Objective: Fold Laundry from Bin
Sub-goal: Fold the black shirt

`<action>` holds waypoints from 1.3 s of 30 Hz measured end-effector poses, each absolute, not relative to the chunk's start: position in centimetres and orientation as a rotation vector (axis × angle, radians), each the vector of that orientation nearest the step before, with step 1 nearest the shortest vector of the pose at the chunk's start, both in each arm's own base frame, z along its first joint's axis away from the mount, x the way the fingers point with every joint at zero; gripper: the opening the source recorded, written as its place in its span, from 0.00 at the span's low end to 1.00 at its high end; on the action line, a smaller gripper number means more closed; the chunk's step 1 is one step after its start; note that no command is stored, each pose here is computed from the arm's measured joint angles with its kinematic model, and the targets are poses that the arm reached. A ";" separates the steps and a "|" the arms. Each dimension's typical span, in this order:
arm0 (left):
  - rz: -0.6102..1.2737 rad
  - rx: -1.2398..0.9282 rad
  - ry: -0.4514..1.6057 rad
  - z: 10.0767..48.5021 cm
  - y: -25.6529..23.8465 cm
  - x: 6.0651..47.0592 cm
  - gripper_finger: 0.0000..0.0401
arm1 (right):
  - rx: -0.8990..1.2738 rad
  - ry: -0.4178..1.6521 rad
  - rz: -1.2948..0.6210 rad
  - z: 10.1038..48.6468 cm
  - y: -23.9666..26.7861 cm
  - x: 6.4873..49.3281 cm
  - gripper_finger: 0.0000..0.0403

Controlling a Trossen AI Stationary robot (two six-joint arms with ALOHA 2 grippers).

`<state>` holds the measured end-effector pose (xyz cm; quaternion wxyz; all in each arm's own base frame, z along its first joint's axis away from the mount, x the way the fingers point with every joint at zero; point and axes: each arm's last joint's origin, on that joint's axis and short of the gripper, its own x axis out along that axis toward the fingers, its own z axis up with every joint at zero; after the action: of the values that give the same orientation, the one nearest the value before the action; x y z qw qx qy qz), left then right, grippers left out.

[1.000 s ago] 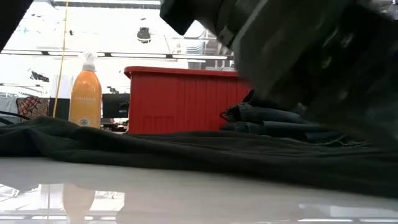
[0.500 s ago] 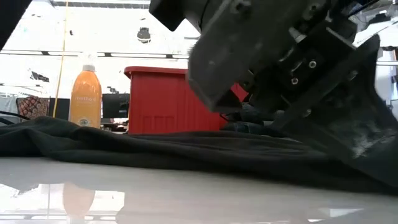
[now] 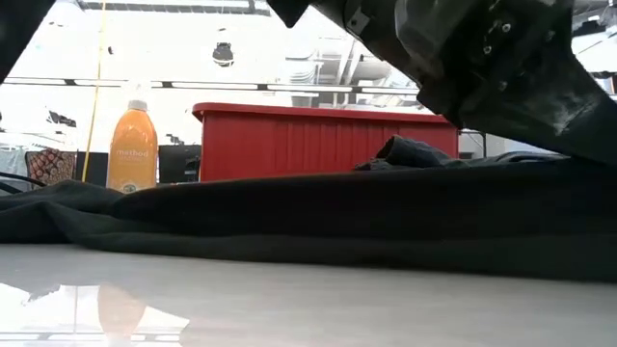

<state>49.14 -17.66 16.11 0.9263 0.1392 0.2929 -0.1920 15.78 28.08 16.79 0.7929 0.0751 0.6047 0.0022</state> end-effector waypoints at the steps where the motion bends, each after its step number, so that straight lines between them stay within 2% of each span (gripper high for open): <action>1: -0.388 0.288 0.598 16.3 -17.3 49.2 0.00 | 0.162 1.308 0.010 16.8 28.1 15.7 0.29; 12: -0.218 0.267 0.664 16.6 -11.6 50.4 0.00 | 0.199 1.312 -0.017 16.8 28.1 15.8 0.29; 17: -0.249 0.248 0.712 16.2 -10.7 50.3 0.00 | 0.258 1.322 -0.065 17.0 27.7 16.1 0.29; 26: -0.235 0.277 0.763 15.8 -10.6 49.9 0.00 | 0.479 1.297 -0.082 21.8 25.7 15.5 0.29; 30: -0.217 0.295 0.781 15.3 -10.3 49.8 0.00 | 0.465 1.139 0.033 22.8 26.7 15.2 0.29; 33: -0.213 0.294 0.786 15.1 -10.1 49.8 0.00 | 0.375 1.087 0.125 22.1 27.9 15.5 0.29; 39: -0.206 0.291 0.802 14.8 -9.6 49.8 0.00 | 0.290 1.150 0.028 18.2 28.3 17.1 0.29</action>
<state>49.78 -9.59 14.85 0.9052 0.1407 0.3885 -0.0999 17.08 28.35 18.21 0.8291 0.1368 0.5420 0.0132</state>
